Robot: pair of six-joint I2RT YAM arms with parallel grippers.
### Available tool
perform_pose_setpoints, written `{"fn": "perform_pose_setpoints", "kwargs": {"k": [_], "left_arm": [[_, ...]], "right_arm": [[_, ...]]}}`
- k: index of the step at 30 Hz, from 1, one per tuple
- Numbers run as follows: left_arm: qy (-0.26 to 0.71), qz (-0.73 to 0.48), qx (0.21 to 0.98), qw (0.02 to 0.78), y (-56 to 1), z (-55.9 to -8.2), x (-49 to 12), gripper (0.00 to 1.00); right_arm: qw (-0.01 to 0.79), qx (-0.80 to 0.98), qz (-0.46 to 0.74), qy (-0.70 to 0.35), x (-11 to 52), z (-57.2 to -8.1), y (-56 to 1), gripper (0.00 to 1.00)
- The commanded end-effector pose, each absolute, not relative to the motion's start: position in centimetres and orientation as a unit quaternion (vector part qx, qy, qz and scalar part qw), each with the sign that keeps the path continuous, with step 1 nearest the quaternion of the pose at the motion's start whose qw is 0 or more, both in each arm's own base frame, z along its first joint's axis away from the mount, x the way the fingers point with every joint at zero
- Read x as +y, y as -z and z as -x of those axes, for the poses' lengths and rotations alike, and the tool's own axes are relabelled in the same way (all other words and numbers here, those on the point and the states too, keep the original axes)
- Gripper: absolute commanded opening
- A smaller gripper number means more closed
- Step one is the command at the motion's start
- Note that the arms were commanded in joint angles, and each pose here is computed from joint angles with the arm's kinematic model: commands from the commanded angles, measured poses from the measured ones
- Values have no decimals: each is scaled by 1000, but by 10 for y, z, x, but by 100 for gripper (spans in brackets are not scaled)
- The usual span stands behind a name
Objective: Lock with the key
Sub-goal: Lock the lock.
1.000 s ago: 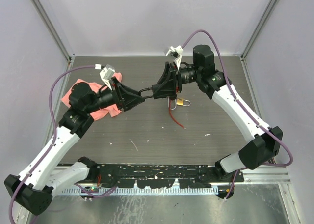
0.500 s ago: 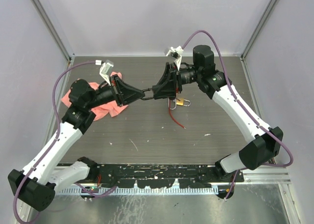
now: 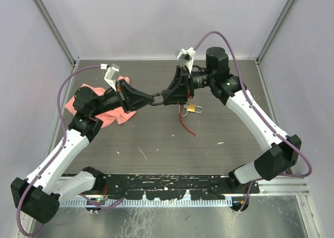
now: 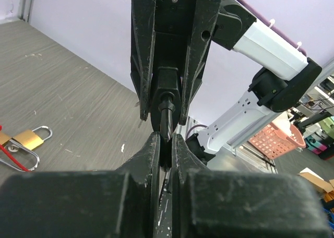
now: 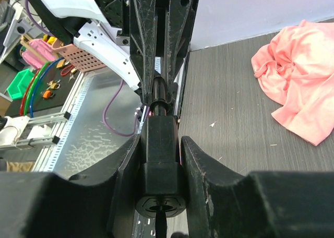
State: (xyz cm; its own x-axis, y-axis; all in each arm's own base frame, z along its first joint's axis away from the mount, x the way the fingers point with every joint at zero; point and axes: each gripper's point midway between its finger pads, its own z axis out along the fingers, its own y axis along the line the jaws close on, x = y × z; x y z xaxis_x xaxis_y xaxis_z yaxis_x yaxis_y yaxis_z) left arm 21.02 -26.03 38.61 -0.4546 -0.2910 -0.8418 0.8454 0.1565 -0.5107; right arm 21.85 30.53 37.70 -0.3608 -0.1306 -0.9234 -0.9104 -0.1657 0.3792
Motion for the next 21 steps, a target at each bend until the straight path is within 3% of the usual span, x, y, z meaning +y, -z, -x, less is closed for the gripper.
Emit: {"fn": "perform_pose_setpoints", "kwargs": {"k": [1,21], "left_arm": [[593,-257,577,499,-395,-206,-261,0],[620,-267,556,485,-410,-193,-275,0]], "right_arm": [[354,485,513,-613,308,-191,-424,1],[343,484,508,-625,320,-192,-422,1]]}}
